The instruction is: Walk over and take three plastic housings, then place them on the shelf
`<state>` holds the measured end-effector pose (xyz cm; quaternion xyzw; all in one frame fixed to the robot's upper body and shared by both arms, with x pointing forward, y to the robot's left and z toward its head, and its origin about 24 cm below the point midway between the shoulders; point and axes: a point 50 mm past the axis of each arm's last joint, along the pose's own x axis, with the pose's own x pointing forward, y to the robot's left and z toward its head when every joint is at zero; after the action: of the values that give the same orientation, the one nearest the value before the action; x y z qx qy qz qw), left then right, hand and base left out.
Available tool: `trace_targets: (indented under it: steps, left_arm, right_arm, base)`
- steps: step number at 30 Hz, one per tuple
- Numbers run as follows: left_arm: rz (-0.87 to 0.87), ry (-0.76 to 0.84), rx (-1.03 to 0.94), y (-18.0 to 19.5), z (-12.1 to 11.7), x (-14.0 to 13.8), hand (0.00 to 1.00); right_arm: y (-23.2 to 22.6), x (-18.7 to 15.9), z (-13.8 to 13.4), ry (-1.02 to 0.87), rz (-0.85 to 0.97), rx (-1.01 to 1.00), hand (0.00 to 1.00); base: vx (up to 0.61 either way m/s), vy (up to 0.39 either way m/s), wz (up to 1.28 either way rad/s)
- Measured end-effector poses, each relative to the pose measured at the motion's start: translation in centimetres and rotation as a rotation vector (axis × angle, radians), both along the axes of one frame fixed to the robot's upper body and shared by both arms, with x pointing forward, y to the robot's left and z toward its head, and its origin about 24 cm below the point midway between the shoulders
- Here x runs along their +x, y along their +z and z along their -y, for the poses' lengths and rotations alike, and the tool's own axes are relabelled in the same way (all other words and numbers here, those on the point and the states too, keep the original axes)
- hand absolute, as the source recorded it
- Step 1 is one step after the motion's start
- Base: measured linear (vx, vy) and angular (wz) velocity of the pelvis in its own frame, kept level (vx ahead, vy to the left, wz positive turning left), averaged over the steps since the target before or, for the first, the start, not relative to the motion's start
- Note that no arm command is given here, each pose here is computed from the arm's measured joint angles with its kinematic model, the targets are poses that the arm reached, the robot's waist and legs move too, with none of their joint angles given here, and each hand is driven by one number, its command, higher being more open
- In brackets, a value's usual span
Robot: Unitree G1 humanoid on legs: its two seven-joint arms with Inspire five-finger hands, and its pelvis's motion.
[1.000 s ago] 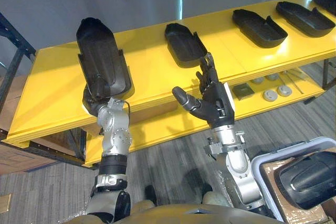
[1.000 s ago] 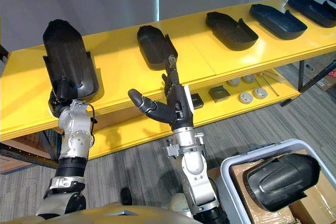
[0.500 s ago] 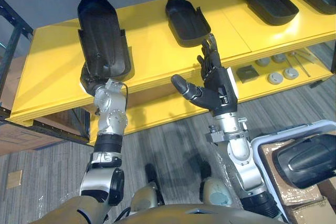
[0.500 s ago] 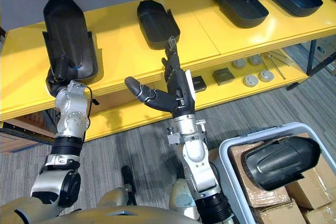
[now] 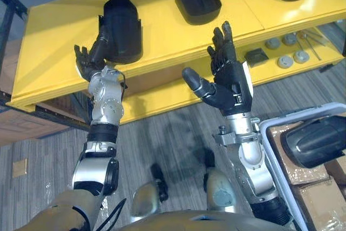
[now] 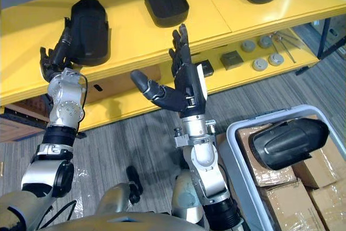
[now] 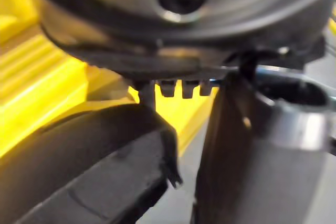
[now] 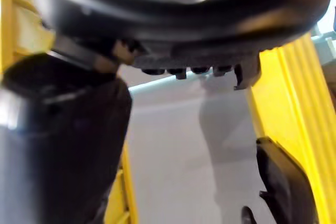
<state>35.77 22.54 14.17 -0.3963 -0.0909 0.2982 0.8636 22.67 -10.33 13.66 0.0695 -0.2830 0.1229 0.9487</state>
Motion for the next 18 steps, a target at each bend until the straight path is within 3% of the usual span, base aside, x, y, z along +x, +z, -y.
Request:
trace_targets:
  steps: [5, 10, 15, 18]
  left_arm:
    - [-0.006, 0.136, 0.039, 0.9, -1.5, -0.4, 1.0]
    - [-0.038, 0.299, 0.226, 2.4, -1.9, -1.5, 1.0]
    - [0.168, 0.412, 0.378, 8.1, -2.0, -4.5, 1.0]
    - [0.334, 0.466, 0.482, 10.4, -1.7, -7.8, 1.0]
  right_arm:
    - [-0.7, -0.3, -0.2, -0.006, -0.04, 0.012, 1.0]
    - [-1.6, -0.7, 0.0, -0.014, -0.078, 0.012, 1.0]
    - [-2.9, -1.6, 0.0, -0.019, -0.143, 0.013, 1.0]
    - [-3.4, -2.1, -0.3, -0.005, -0.165, 0.014, 1.0]
  base:
    - [0.01, -0.047, -0.13]
    - [0.08, -0.023, -0.06]
    - [0.1, 0.012, -0.07]
    - [0.04, 0.035, 0.0]
